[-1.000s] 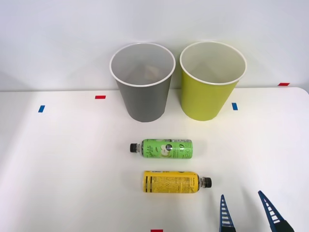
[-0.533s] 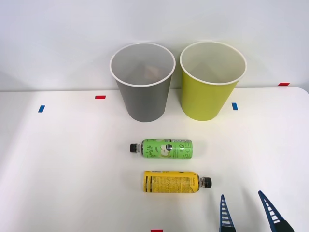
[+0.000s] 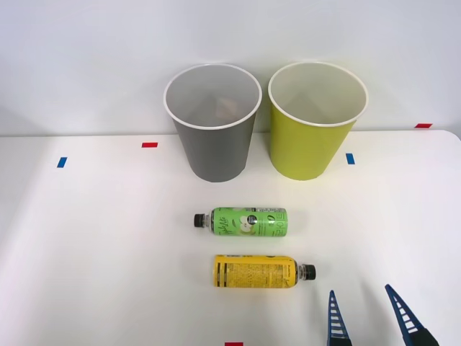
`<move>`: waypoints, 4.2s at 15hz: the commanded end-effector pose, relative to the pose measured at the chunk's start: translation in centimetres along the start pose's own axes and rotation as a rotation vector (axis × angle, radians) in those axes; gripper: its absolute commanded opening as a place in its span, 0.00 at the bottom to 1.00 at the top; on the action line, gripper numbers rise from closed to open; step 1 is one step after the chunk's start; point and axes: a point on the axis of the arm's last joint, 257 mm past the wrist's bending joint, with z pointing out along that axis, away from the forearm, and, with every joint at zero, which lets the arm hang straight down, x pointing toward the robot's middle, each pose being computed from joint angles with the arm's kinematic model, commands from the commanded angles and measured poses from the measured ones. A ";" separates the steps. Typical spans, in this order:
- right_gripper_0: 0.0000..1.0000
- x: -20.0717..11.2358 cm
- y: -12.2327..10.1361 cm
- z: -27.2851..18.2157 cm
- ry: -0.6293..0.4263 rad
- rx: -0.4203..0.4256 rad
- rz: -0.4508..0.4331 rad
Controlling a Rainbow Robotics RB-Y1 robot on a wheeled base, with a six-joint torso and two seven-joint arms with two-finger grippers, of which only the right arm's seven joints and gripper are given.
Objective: Put cans in the gray bin, plastic bottles in the light green bin
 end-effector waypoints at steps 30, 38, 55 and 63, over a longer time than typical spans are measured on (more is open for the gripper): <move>0.71 -3.4 10.1 3.9 0.178 -0.917 -0.638; 0.63 -3.6 11.9 4.8 0.187 -0.989 -0.678; 0.94 -2.6 18.6 6.2 0.277 -1.090 -0.885; 0.94 -2.0 17.0 3.6 0.457 -1.124 -1.124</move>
